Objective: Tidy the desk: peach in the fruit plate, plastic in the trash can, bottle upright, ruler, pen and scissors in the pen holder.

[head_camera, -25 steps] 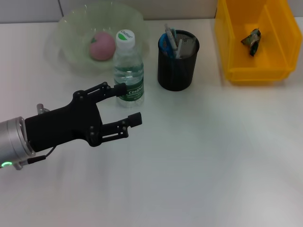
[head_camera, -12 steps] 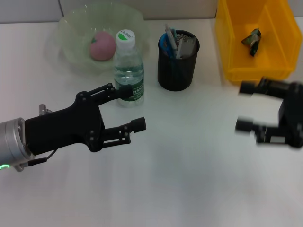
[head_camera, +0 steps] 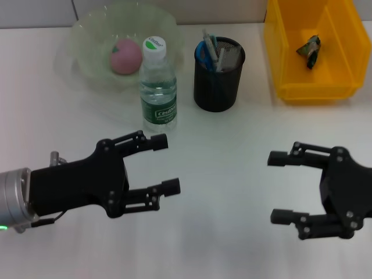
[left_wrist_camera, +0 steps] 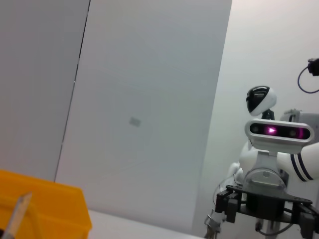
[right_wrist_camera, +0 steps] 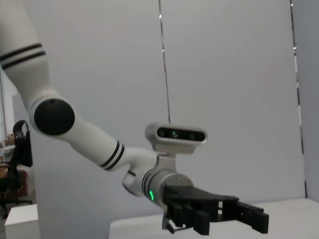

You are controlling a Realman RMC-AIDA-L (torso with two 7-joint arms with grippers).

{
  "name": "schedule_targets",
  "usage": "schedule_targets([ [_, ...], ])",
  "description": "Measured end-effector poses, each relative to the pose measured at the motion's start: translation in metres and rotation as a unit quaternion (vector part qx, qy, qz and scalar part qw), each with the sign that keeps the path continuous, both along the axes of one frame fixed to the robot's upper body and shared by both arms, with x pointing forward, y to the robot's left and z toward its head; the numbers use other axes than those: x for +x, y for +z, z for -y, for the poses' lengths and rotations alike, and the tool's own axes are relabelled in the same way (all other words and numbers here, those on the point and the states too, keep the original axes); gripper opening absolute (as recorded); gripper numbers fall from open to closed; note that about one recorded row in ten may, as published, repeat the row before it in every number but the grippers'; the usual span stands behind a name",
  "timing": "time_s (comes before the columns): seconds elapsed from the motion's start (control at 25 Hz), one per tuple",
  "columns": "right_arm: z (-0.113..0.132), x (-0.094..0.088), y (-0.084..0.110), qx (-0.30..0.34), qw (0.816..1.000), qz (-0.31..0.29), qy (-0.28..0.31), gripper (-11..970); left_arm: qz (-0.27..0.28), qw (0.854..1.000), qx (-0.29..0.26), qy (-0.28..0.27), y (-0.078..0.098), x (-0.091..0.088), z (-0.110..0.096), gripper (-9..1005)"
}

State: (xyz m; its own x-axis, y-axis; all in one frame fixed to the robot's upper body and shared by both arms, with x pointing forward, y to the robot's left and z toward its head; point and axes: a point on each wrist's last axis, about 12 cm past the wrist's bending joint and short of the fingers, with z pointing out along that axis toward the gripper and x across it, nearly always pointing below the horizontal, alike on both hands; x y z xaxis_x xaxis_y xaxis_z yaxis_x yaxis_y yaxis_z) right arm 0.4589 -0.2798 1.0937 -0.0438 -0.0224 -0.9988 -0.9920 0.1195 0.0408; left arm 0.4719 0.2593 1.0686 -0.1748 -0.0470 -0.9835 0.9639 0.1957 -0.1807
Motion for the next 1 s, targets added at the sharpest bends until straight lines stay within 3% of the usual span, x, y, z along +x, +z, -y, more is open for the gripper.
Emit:
schedule_targets([
  [0.48, -0.014, 0.005, -0.018, -0.045, 0.999, -0.029, 0.004, 799, -0.031, 0.998, 0.040, -0.024, -0.011, -0.009, -0.003, 812],
  [1.0, -0.028, 0.011, -0.024, -0.067, 0.996, -0.047, 0.021, 799, -0.041, 0.998, 0.039, -0.018, -0.015, -0.015, -0.004, 812],
])
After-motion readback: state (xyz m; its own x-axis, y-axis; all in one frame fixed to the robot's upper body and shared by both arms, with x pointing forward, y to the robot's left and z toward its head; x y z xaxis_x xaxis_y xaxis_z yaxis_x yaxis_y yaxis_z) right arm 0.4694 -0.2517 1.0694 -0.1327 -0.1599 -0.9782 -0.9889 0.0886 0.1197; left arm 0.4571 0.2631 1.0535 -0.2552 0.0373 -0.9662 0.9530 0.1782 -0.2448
